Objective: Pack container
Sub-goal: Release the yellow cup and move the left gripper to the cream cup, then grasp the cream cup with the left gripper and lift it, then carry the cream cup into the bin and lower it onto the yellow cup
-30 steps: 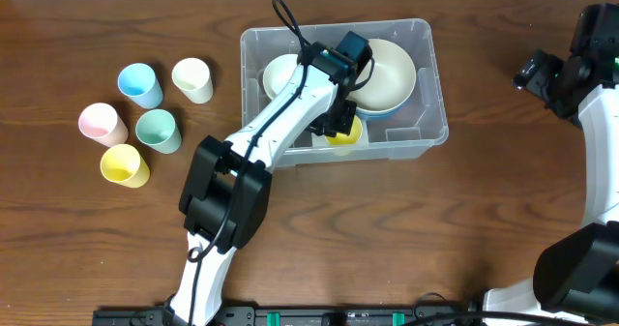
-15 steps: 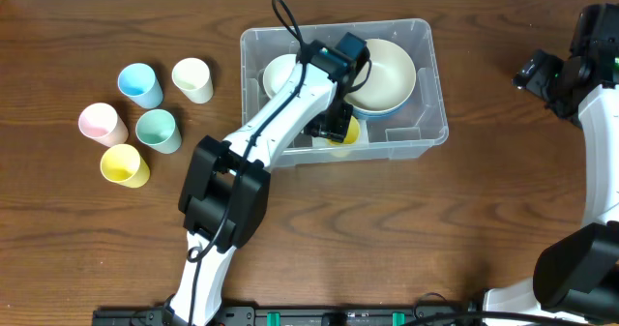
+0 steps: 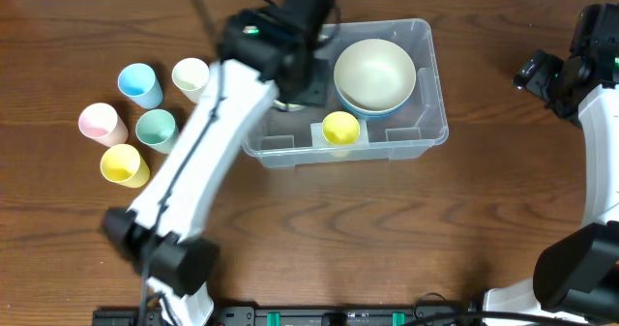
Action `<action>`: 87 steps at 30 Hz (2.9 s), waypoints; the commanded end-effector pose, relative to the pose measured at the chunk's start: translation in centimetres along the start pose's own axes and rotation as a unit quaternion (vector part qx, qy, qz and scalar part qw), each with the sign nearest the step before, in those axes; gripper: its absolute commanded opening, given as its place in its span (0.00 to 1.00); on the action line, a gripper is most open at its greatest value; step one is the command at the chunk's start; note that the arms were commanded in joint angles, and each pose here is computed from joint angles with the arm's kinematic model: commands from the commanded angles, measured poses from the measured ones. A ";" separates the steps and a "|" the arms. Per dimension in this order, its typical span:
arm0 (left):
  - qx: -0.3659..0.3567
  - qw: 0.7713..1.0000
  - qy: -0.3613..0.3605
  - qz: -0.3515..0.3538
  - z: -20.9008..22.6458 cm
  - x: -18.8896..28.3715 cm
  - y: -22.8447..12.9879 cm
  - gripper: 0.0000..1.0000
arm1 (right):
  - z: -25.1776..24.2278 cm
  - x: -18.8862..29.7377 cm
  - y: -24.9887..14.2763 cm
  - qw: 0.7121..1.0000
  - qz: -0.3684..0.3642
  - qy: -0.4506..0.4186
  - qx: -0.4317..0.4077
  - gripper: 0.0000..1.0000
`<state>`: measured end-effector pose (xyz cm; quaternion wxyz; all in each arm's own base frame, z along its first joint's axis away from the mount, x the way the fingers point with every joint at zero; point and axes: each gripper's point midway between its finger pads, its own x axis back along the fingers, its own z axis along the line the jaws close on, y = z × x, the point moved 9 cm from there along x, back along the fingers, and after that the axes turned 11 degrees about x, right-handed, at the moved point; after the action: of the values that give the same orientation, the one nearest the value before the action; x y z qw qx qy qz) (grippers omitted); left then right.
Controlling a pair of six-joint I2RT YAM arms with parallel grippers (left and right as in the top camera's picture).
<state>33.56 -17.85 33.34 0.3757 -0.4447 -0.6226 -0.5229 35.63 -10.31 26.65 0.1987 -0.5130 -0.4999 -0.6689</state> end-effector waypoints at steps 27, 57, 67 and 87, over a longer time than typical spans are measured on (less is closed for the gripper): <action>0.124 0.982 0.125 0.070 18.7 -10.8 7.0 0.54 | -0.2 0.0 0.1 1.000 -0.001 -0.003 -0.010 0.99; 0.073 0.986 0.124 0.085 19.9 -18.8 8.2 0.06 | -0.2 0.0 0.1 1.000 -0.001 -0.003 -0.010 0.99; 0.133 0.966 0.201 0.089 20.7 -16.0 7.2 0.06 | -0.2 0.0 0.1 1.000 -0.001 -0.003 -0.010 0.99; 0.051 0.998 0.000 -0.047 7.8 3.1 2.8 0.06 | -0.2 0.0 0.1 1.000 -0.001 -0.003 -0.009 0.99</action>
<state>36.13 -6.31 35.70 0.4074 -0.3360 -0.6784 -0.5108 35.63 -10.31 26.64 0.1988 -0.5133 -0.4998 -0.6687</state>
